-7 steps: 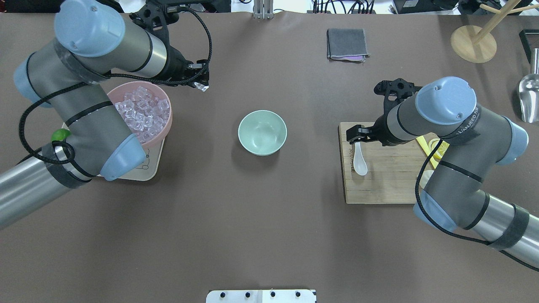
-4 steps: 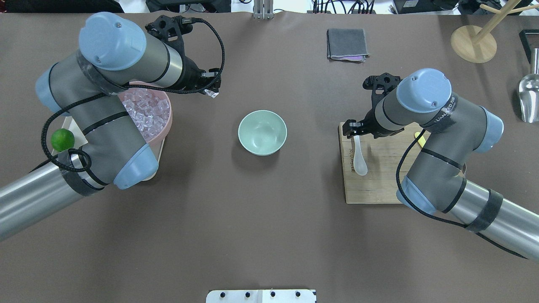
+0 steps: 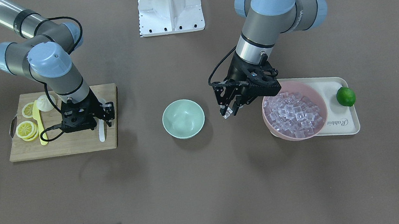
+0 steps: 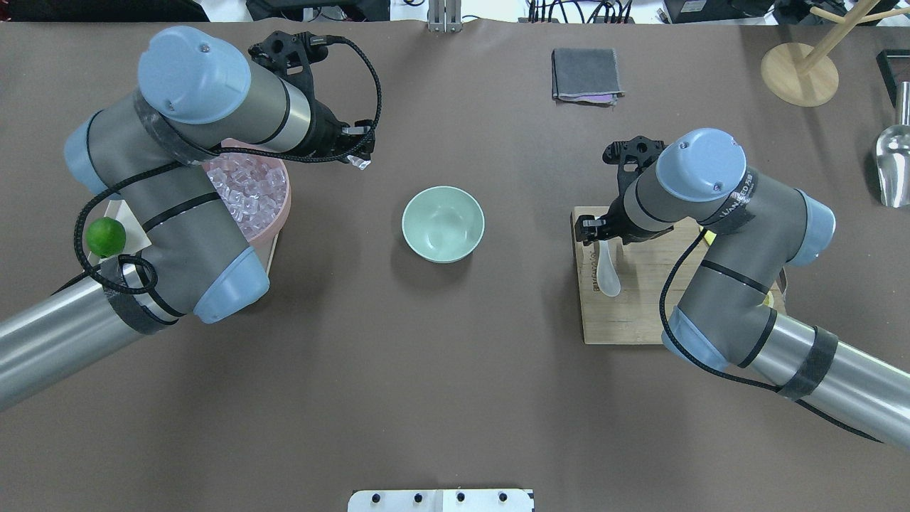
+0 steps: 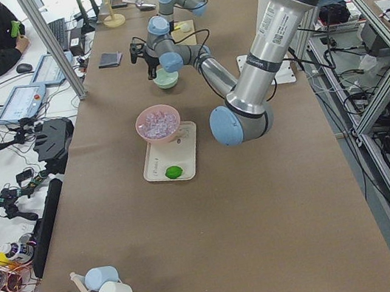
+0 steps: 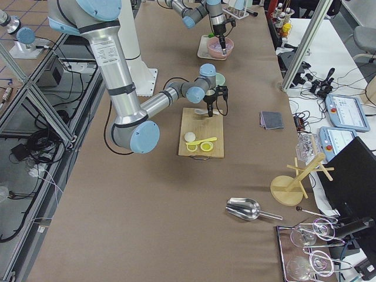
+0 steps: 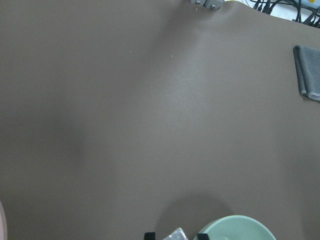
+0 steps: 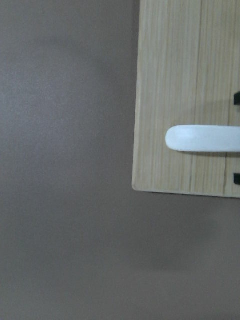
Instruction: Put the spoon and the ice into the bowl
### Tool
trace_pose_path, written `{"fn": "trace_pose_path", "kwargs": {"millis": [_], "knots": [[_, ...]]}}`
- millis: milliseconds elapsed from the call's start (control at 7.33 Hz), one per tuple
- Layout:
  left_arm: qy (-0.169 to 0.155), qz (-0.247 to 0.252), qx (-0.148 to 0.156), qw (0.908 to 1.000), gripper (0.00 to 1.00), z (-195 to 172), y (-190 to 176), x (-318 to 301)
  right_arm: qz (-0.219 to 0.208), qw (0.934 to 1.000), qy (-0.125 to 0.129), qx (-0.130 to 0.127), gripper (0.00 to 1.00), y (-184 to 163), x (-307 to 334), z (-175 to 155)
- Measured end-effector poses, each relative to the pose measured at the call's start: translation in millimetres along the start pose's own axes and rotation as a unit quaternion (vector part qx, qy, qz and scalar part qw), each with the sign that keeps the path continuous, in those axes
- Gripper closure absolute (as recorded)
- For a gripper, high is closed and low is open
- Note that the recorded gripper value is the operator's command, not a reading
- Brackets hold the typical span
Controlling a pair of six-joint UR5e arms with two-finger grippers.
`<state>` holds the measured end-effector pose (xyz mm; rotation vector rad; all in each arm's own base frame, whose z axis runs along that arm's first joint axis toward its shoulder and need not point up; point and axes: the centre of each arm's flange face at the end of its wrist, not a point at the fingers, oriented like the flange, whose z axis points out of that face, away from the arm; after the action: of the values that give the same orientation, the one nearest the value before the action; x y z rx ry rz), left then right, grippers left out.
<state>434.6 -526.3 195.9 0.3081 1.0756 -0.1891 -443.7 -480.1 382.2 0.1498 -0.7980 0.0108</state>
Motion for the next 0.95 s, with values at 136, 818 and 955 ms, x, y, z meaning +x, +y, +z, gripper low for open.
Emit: {"fn": "trace_pose_path", "kwargs": {"millis": [136, 818, 955], "knots": [[0.002, -0.001, -0.002, 1.0000, 1.00, 1, 3, 4, -0.001, 1.0000, 0.002, -0.001, 1.00, 1, 0, 2], [0.004, 0.000, 0.004, 1.0000, 1.00, 23, 37, 39, 0.007, 0.9998, -0.015, 0.008, 1.00, -20, -4, -21], [0.000, 0.002, 0.006, 1.0000, 1.00, 37, 54, 51, 0.011, 0.9997, -0.020, 0.011, 1.00, -29, -8, -31]]}}
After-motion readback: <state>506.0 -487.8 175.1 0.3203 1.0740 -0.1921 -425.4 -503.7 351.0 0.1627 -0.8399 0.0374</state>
